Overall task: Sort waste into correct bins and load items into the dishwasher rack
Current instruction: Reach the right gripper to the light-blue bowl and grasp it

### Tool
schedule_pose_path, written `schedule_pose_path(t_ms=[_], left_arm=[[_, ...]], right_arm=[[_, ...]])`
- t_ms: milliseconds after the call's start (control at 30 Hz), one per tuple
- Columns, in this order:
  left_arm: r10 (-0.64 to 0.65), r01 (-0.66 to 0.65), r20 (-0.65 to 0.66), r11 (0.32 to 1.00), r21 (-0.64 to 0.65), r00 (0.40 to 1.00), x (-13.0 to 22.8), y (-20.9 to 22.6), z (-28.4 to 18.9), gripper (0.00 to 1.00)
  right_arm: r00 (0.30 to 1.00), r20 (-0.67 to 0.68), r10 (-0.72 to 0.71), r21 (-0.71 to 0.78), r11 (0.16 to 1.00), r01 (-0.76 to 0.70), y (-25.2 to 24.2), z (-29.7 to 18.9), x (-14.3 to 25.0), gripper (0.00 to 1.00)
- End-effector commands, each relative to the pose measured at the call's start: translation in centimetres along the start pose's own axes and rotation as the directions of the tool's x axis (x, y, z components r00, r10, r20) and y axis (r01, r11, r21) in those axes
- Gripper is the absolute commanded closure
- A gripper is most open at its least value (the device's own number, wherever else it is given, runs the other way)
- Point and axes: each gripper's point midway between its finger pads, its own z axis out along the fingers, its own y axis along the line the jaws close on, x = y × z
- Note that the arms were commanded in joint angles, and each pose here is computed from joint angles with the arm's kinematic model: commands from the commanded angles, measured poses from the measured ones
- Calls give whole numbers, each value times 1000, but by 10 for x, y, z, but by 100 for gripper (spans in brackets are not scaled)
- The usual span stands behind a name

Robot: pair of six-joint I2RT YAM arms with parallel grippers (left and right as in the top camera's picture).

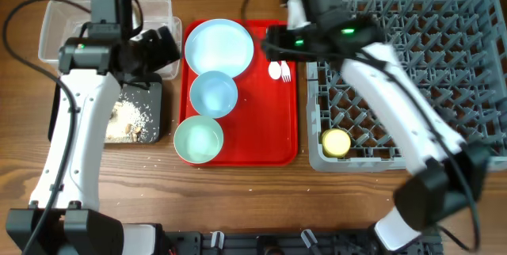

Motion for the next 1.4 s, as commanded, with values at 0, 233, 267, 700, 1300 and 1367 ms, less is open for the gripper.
schedule_pose_path(t_ms=[0, 233, 267, 700, 1300, 1367], left_arm=[[-35, 35, 6, 999, -7, 999, -4, 8, -10, 4], [-34, 34, -4, 999, -15, 999, -2, 11, -10, 2], [-35, 35, -5, 999, -15, 999, -1, 11, -10, 2], [-36, 35, -16, 999, -21, 999, 1, 12, -10, 2], [-36, 36, -17, 999, -21, 999, 2, 13, -10, 1], [-36, 36, -17, 999, -21, 999, 2, 12, -10, 1]], right_arm=[[995, -100, 16, 0, 1000, -16, 10, 53, 25, 41], [975, -220, -11, 23, 1000, 17, 11, 117, 64, 48], [973, -231, -13, 25, 1000, 20, 11, 124, 68, 49], [959, -283, -10, 51, 998, 25, 0, 157, 89, 65], [960, -281, -10, 60, 998, 28, -6, 167, 94, 95], [960, -279, -10, 60, 998, 27, -6, 166, 94, 96]])
